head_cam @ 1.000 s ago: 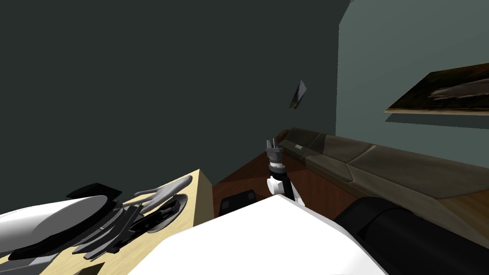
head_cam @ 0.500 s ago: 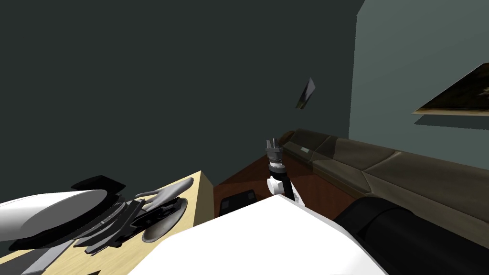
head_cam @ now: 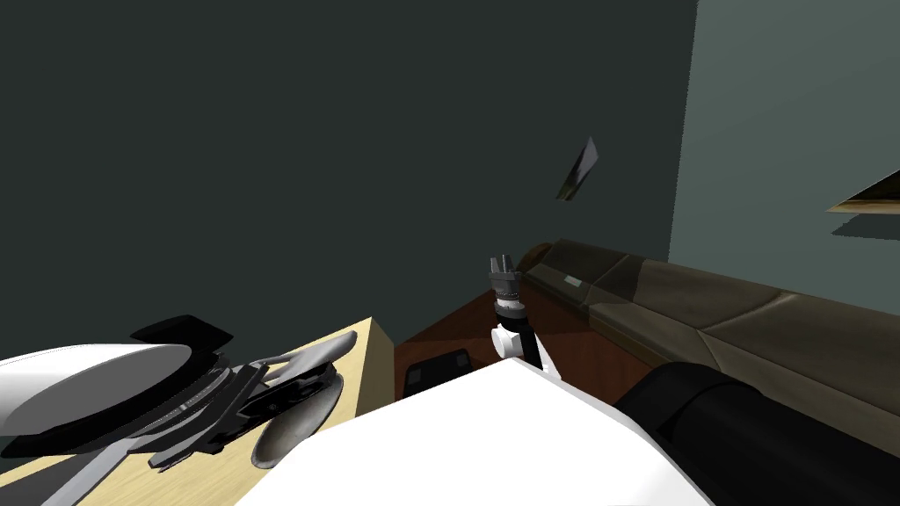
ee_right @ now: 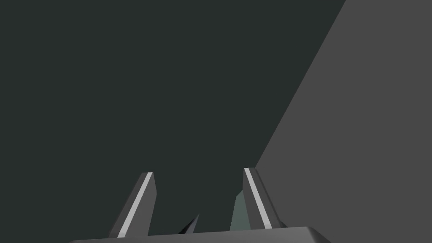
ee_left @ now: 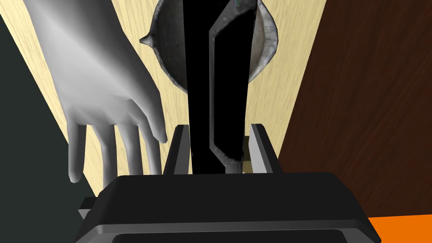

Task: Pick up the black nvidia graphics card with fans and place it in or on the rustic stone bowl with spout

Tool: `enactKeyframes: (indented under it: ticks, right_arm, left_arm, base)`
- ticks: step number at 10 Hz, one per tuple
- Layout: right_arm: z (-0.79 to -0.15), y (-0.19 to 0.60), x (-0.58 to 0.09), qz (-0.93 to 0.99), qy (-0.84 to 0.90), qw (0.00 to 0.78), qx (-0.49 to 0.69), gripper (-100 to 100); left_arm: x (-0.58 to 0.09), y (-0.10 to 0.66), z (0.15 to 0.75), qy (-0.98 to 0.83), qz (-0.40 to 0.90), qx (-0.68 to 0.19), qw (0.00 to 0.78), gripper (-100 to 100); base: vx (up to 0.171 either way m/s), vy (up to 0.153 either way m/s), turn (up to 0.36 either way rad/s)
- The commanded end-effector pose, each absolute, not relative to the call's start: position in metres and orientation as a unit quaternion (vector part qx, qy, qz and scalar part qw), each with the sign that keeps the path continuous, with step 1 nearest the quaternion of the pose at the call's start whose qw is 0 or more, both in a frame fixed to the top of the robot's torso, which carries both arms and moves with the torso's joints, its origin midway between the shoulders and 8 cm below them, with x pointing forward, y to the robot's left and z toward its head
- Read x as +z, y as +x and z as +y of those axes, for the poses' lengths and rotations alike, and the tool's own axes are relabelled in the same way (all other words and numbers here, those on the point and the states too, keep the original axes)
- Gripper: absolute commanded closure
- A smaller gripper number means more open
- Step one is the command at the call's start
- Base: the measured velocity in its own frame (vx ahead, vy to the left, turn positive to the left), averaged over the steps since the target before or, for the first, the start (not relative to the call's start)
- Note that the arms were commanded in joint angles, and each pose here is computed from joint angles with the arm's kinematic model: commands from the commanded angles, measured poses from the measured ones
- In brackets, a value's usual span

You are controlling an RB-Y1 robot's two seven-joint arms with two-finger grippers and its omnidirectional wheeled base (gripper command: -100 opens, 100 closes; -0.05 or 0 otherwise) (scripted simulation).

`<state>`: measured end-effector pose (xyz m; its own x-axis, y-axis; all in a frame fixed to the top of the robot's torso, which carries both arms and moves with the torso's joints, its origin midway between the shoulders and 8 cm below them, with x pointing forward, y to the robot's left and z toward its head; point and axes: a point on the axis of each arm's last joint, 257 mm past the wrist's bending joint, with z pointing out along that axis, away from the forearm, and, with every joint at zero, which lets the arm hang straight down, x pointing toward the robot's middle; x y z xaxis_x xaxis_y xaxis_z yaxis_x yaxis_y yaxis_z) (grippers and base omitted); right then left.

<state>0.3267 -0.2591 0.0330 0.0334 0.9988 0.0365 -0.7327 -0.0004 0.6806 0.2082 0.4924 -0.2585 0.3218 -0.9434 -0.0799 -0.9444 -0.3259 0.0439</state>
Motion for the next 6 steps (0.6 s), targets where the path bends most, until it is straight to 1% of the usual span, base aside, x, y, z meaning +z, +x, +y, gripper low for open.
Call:
enactKeyframes:
  ticks: [1, 5, 6]
  right_arm:
    - [-0.2591, 0.3267, 0.0330, 0.242, 0.275, 0.664, 0.652, 0]
    - [-0.2591, 0.3267, 0.0330, 0.242, 0.275, 0.664, 0.652, 0]
    - [-0.2591, 0.3267, 0.0330, 0.242, 0.275, 0.664, 0.652, 0]
  left_arm:
    - [-0.2585, 0.2082, 0.4924, -0.813, 0.581, 0.045, 0.005, -100]
    - [-0.2585, 0.2083, 0.4925, -0.813, 0.580, 0.045, 0.005, -100]
    - [-0.2585, 0.2083, 0.4925, -0.813, 0.580, 0.045, 0.005, 0]
  base:
    - [0.009, 0.000, -0.004]
    - [0.000, 0.000, 0.000]
    - [0.000, 0.000, 0.000]
